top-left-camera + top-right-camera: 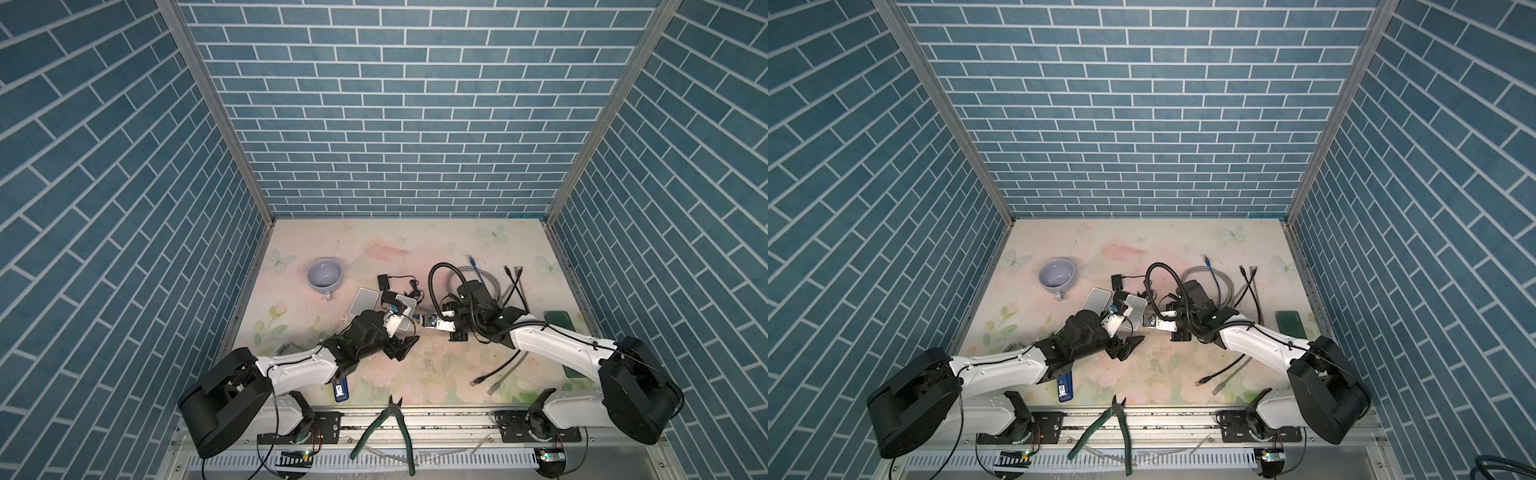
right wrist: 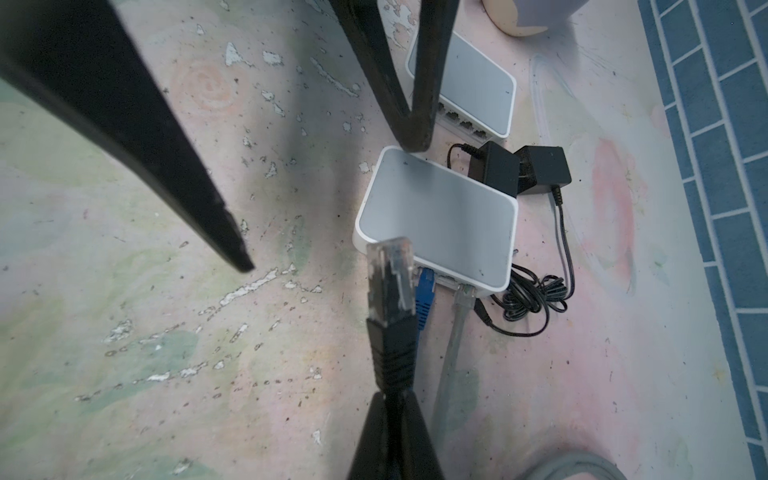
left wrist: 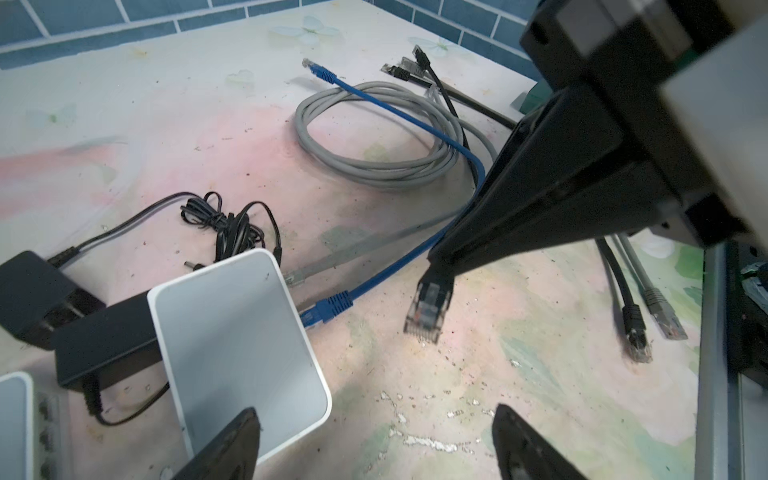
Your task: Insert the plug into the switch port
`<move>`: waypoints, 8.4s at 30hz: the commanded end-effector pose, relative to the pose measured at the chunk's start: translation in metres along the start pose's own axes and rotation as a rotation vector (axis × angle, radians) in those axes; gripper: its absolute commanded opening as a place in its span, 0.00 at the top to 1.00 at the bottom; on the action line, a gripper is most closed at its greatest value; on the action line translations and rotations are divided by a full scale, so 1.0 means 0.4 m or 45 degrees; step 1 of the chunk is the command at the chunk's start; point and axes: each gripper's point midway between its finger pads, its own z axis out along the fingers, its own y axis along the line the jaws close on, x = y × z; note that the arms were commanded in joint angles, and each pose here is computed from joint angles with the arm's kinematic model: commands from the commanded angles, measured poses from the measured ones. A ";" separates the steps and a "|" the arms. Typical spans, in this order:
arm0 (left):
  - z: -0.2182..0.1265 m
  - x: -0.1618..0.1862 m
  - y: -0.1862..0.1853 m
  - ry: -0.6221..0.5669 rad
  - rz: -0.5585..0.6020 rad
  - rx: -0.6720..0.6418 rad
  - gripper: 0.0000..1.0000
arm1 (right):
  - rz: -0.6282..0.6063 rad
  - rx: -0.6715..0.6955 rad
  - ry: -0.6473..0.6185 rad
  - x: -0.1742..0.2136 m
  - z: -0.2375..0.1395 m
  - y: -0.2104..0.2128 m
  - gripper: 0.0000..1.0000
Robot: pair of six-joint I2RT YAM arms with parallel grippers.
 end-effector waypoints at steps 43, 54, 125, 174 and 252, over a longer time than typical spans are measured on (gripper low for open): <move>0.027 -0.058 -0.101 -0.175 0.356 0.294 0.75 | -0.080 -0.052 -0.074 -0.013 -0.022 0.062 0.96; 0.036 -0.036 -0.089 -0.122 0.371 0.271 0.96 | -0.074 -0.061 -0.075 -0.017 -0.024 0.063 0.89; 0.005 0.023 -0.079 -0.234 0.591 0.197 0.70 | 0.184 -0.145 -0.317 -0.076 0.005 0.044 0.96; -0.027 0.020 0.177 0.024 -0.307 -0.438 0.10 | 0.521 0.099 0.208 0.059 0.167 0.032 1.00; 0.044 0.100 0.187 -0.011 -0.489 -0.265 0.18 | 0.554 0.198 0.219 0.043 0.188 0.049 1.00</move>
